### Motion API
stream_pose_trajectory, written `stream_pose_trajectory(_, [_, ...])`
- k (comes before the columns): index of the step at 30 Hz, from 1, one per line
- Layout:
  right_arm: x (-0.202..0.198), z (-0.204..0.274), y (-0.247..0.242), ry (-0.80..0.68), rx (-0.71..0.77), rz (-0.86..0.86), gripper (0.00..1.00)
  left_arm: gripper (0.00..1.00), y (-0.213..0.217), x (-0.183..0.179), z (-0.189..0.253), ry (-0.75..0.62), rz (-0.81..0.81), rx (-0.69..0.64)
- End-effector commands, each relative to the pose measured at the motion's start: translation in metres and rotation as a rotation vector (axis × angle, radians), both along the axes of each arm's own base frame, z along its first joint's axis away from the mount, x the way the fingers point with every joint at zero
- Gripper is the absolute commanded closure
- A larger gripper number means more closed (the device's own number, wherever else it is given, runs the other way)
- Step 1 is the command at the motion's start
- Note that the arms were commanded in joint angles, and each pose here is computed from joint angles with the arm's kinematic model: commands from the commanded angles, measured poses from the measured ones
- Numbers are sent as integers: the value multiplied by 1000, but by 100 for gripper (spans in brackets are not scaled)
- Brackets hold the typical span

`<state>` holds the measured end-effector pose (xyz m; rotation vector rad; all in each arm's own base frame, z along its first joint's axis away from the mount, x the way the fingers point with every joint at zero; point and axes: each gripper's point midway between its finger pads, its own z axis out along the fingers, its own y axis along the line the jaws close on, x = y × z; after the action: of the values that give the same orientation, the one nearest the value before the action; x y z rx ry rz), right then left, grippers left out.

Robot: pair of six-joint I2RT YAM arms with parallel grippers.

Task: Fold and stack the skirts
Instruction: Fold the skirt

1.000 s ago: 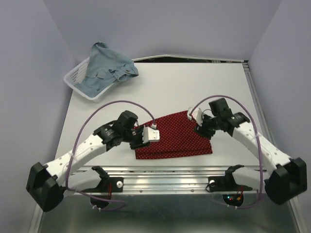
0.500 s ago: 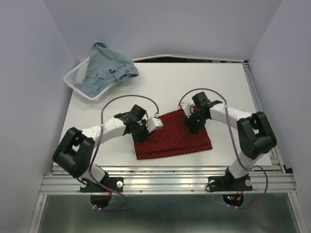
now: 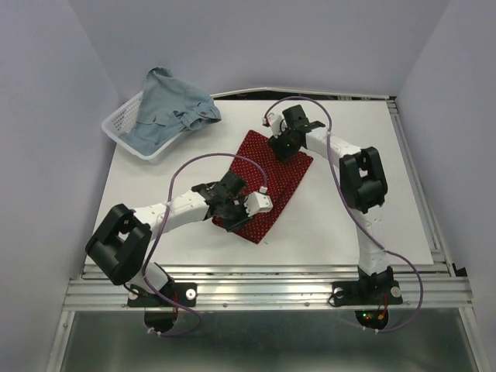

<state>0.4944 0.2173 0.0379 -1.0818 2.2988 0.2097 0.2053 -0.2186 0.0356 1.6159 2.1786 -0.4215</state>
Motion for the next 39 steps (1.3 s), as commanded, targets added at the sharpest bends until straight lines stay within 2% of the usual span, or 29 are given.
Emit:
stream_pose_trajectory(1, [28, 71, 6, -104, 136, -117, 42, 61, -57, 7, 51, -31, 17, -195])
stream_pose_trajectory(3, [19, 92, -1, -80, 217, -181, 41, 58, -67, 14, 66, -53, 62, -244])
stream_pose_trajectory(4, [11, 121, -6, -100, 267, -197, 41, 57, -72, 19, 76, -67, 83, -275])
stream_pose_trajectory(5, [-5, 111, -16, -16, 320, -253, 40, 56, -76, 26, 85, -82, 144, -303])
stream_pose_trajectory(7, [-26, 114, -24, 49, 385, -313, 39, 56, -84, 37, 100, -103, 215, -334])
stream_pose_trajectory(10, [-68, 100, -29, 172, 441, -453, 44, 59, -92, 54, 94, -130, 337, -297])
stream_pose_trajectory(11, [-89, 76, -31, 263, 446, -516, 45, 62, -97, 53, 91, -121, 352, -292])
stream_pose_trajectory(14, [-115, 70, -15, 364, 573, -527, 47, 64, -105, 58, 78, -101, 363, -258])
stream_pose_trajectory(15, [-140, 53, -11, 475, 614, -578, 47, 66, -108, 57, 76, -95, 359, -258])
stream_pose_trajectory(18, [-148, 57, -1, 501, 751, -626, 50, 66, -109, 55, 68, -83, 346, -237])
stream_pose_trajectory(23, [-166, 30, 4, 587, 850, -704, 52, 62, -110, 54, 55, -66, 327, -199])
stream_pose_trajectory(32, [-191, -2, 5, 626, 837, -707, 59, 60, -111, 41, 40, 10, 275, -159])
stream_pose_trajectory(36, [-201, -15, 8, 681, 805, -702, 66, 53, -112, 39, 32, 31, 270, -141])
stream_pose_trajectory(39, [-207, -20, 6, 691, 793, -711, 67, 56, -112, 41, 29, 28, 285, -133])
